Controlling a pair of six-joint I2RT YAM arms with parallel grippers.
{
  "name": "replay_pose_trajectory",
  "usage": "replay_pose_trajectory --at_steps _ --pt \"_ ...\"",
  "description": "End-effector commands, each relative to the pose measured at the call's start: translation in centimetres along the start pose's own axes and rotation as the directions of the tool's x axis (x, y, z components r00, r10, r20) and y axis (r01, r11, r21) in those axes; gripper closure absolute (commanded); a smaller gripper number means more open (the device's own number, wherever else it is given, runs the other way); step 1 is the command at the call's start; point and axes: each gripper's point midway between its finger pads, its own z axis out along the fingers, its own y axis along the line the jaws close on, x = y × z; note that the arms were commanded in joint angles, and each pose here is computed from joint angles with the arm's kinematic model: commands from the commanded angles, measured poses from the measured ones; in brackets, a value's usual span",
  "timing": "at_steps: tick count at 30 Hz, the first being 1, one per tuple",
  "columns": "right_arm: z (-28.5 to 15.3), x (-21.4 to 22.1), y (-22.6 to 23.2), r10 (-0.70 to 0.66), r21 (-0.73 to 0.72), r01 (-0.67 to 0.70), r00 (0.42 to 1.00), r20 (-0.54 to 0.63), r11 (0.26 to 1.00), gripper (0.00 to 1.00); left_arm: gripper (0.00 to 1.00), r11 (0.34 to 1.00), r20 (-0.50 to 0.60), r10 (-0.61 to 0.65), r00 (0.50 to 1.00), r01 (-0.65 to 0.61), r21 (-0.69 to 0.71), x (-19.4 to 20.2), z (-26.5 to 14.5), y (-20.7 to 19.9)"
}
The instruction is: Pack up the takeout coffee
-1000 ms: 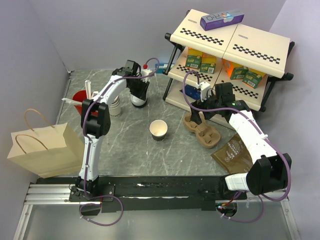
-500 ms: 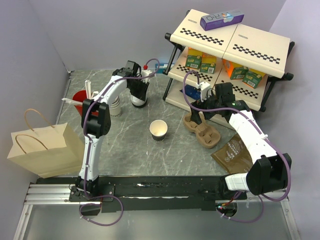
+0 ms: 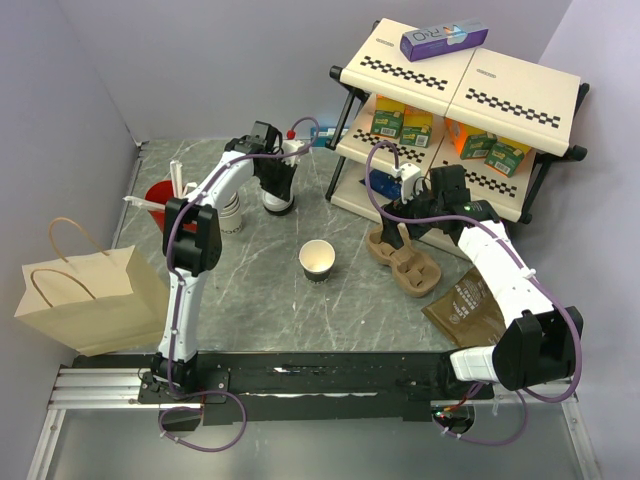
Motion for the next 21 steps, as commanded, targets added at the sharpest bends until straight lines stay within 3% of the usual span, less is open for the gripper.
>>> replay_pose_trajectory --at_steps 1,3,8,12,16,21 --pt "-0.8 -1.2 0.0 -0.022 0.002 0.022 0.999 0.049 1.000 0.00 0.93 1.000 0.061 0.023 0.998 -0.023 -0.006 -2.4 -2.1 -0.7" --pt "-0.8 -1.3 0.0 -0.022 0.001 0.022 0.999 0.049 1.000 0.00 0.99 0.999 0.049 0.028 0.998 -0.027 -0.026 -2.3 -2.6 -0.5" --pt "-0.8 -1.3 0.0 -0.022 0.002 0.022 0.998 0.054 1.000 0.00 0.99 0.985 0.026 0.110 0.994 -0.105 -0.137 -2.7 -4.1 0.7" --pt "-0.7 -1.3 0.1 -0.018 -0.004 0.018 0.998 0.055 1.000 0.00 0.99 0.936 -0.008 0.227 0.974 -0.221 -0.273 -3.1 -5.6 2.1" --pt "-0.7 -1.4 0.1 -0.019 -0.005 0.019 0.998 0.057 1.000 0.00 0.99 0.937 -0.017 0.256 0.967 -0.252 -0.244 -3.2 -5.9 1.5" --pt "-0.9 -1.5 0.1 -0.023 -0.003 0.023 0.998 0.062 1.000 0.00 0.99 0.861 -0.157 0.327 0.932 -0.363 -0.357 -1.9 -5.9 1.7"
